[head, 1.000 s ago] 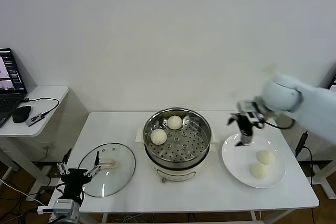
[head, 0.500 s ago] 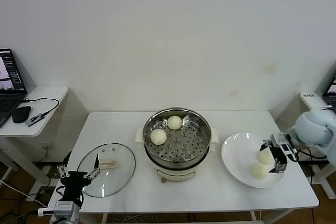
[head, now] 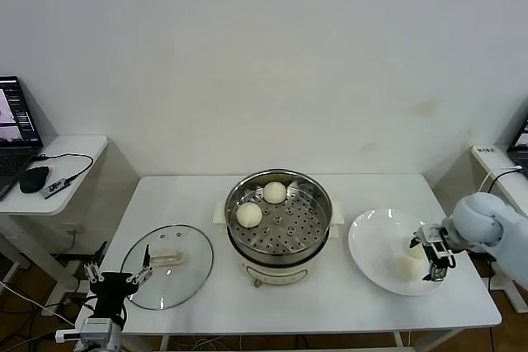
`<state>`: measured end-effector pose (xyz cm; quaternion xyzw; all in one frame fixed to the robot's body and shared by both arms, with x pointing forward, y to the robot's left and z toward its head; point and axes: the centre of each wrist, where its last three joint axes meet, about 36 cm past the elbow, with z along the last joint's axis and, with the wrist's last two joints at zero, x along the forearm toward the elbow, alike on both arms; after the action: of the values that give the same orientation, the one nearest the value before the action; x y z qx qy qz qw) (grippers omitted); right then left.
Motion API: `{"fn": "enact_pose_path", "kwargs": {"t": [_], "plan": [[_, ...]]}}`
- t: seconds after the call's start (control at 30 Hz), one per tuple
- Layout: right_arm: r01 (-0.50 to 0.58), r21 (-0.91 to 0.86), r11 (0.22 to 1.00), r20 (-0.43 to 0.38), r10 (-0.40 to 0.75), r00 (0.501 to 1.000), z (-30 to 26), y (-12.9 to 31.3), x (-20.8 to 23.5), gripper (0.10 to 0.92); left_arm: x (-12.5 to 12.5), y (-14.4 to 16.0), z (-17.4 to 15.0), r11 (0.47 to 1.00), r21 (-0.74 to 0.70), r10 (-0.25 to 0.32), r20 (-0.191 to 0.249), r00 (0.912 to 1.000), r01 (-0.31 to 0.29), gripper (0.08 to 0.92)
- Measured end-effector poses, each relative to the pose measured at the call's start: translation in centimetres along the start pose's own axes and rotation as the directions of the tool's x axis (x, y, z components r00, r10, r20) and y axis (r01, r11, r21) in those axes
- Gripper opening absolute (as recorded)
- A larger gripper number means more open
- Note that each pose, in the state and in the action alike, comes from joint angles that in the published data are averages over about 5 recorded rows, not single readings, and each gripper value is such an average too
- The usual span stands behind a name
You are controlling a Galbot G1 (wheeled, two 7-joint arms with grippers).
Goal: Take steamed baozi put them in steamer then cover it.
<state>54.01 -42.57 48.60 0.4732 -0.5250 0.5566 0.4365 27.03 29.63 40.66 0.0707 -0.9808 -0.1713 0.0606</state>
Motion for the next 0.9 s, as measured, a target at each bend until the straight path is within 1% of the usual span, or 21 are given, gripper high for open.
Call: {"fn": "enact_pose_path", "kwargs": {"t": [0.23, 0.53, 0.7, 0.9], "plan": [[0.009, -0.019, 1.0, 0.01, -0.009, 1.0, -0.5, -0.4, -2.4, 0.813, -0.2, 0.1, 0.2, 1.0, -0.003, -0.003, -0.004, 1.0, 0.003, 0.823], [0.02, -0.038, 0.999, 0.003, -0.02, 1.0, -0.8, -0.6, -3.6, 0.713, -0.2, 0.1, 0.4, 1.0, -0.003, -0.004, -0.007, 1.0, 0.004, 0.823], [0.02, -0.044, 0.999, 0.0, -0.02, 1.0, -0.7, -0.7, -3.5, 0.656, -0.2, 0.0, 0.5, 1.0, -0.002, -0.004, -0.009, 1.0, 0.004, 0.823], [0.018, -0.052, 0.998, 0.001, -0.018, 1.0, -0.6, -1.2, -2.5, 0.617, -0.3, 0.1, 0.4, 1.0, -0.004, -0.004, -0.006, 1.0, 0.004, 0.823]]}}
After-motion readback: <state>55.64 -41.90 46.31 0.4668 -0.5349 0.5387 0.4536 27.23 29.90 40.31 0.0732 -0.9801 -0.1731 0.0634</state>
